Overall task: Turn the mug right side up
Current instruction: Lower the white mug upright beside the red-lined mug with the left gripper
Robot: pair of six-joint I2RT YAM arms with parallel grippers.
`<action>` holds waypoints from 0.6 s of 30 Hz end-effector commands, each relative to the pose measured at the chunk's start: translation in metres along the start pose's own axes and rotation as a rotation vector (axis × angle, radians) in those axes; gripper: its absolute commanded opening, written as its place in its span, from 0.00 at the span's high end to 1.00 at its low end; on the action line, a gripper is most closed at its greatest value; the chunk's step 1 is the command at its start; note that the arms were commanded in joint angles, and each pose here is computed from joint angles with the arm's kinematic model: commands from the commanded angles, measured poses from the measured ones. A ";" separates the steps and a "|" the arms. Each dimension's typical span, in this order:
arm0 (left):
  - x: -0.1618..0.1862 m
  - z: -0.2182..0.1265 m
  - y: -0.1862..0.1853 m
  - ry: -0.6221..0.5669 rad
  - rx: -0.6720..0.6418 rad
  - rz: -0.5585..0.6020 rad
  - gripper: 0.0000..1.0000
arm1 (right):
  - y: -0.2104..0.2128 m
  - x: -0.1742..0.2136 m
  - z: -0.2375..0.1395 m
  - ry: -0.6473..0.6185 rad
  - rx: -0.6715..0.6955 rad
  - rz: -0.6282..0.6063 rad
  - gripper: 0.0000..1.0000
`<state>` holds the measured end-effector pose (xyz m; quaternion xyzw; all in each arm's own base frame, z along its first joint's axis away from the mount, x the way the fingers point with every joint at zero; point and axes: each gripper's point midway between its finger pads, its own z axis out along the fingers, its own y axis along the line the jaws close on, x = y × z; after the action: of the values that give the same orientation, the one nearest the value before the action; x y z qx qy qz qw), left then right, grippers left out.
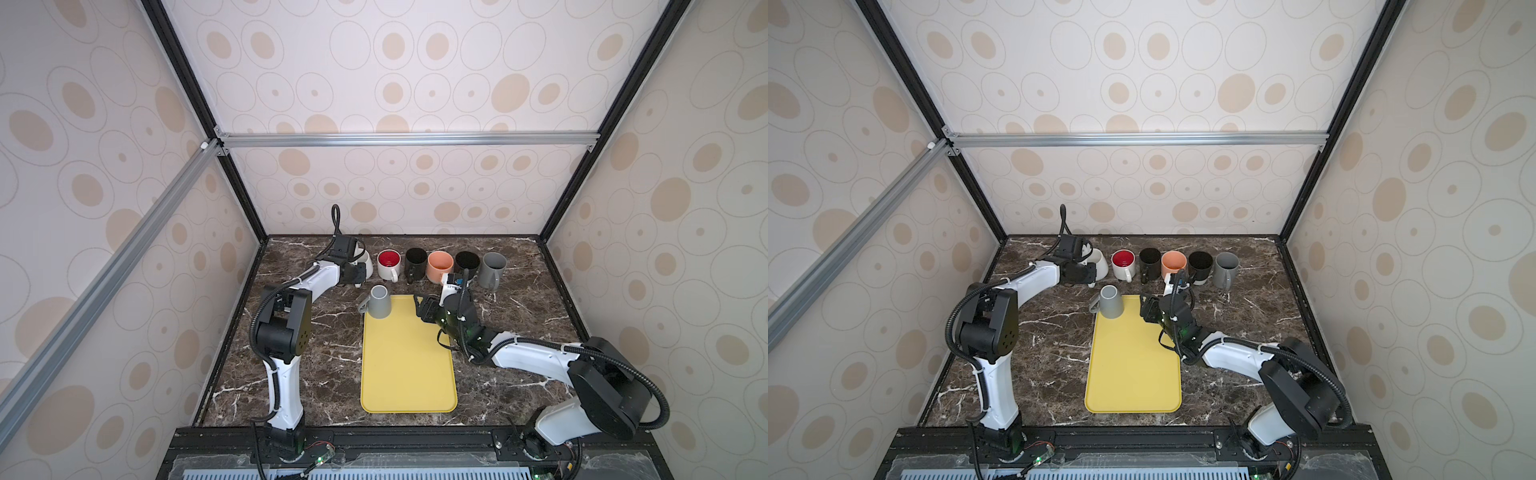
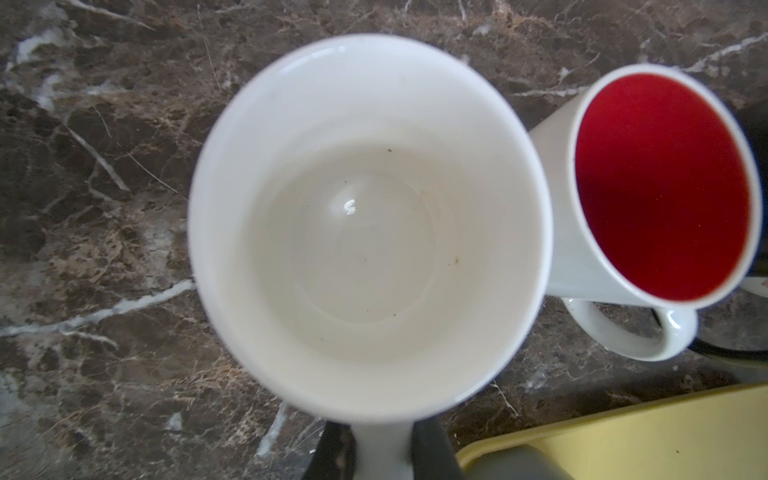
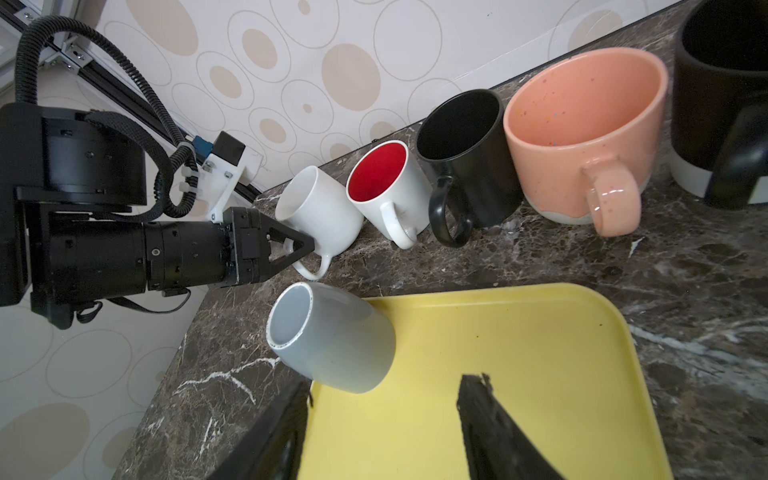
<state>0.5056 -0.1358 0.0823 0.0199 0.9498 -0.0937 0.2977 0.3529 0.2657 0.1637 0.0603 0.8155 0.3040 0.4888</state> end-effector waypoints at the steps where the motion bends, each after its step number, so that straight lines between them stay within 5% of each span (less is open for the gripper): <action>1: -0.041 -0.013 -0.008 -0.109 0.008 0.043 1.00 | 0.003 -0.008 0.003 -0.013 -0.005 0.023 0.39; 16: -0.037 -0.003 -0.011 -0.090 0.003 0.039 1.00 | 0.003 -0.005 0.004 -0.002 -0.006 0.024 0.39; 18: -0.037 -0.002 -0.011 -0.088 0.002 0.039 0.93 | 0.003 -0.006 0.005 -0.002 -0.008 0.026 0.39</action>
<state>0.5116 -0.1386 0.0723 0.0231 0.9527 -0.0858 0.2907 0.3537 0.2649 0.1621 0.0629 0.8168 0.3059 0.4851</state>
